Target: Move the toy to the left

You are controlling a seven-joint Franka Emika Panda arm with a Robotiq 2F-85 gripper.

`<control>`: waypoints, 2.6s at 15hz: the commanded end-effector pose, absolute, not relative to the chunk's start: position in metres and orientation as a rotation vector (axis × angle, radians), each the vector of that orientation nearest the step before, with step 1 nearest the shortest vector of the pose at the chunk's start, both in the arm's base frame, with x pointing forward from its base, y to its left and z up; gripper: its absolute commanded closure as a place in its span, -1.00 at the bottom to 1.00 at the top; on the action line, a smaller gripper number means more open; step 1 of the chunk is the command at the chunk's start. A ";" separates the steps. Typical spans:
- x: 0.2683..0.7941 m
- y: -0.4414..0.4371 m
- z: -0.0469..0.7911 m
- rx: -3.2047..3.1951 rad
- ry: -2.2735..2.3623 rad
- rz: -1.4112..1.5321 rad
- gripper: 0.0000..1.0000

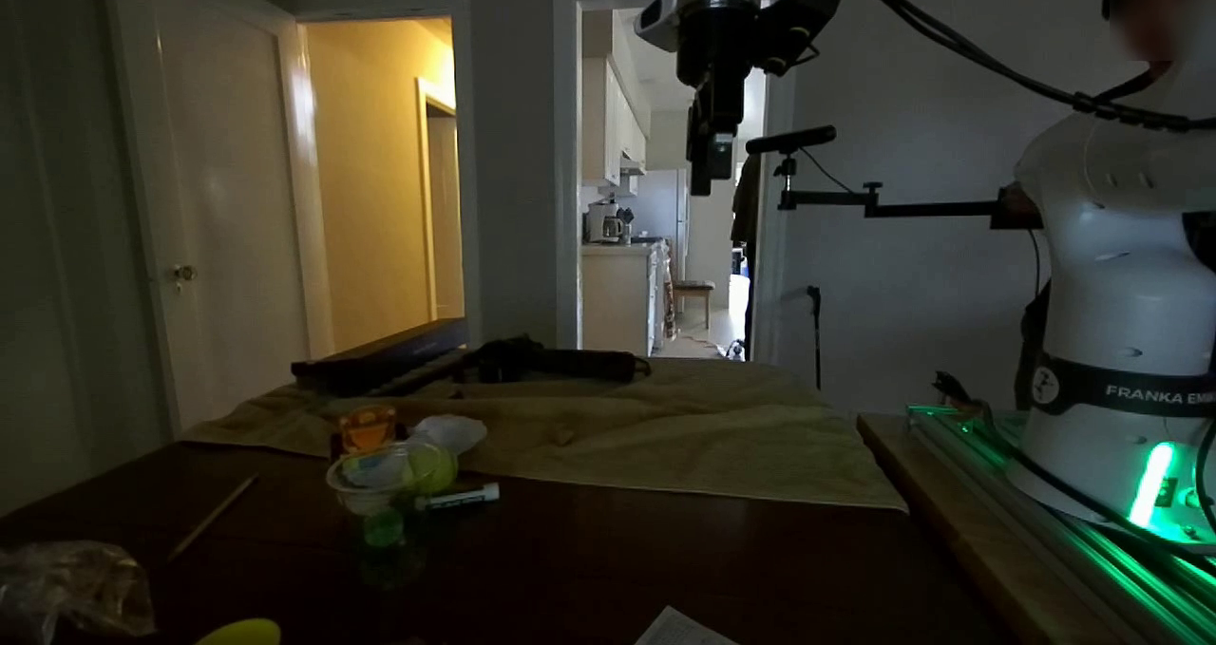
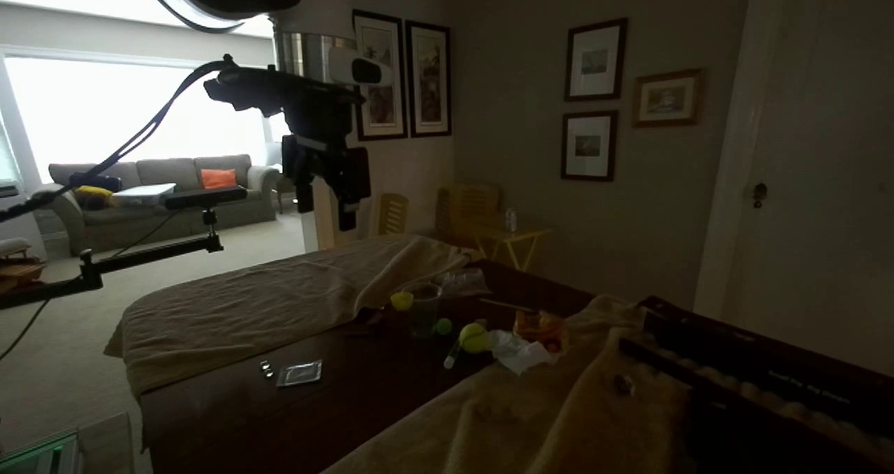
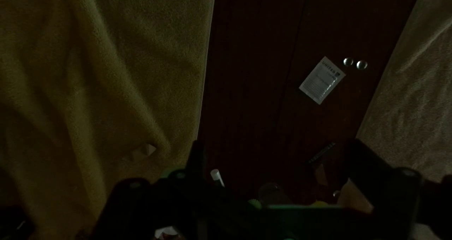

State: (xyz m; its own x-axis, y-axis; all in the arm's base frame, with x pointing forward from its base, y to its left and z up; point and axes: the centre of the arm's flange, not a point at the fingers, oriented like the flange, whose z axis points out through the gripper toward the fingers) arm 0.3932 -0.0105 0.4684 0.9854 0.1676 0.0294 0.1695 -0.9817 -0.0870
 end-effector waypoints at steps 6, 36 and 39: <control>0.397 -0.003 0.458 -3.053 -0.127 -0.131 -1.00; 0.699 -0.075 0.409 -2.926 -0.065 -0.717 -1.00; 0.706 -0.073 0.411 -2.916 -0.070 -0.720 -1.00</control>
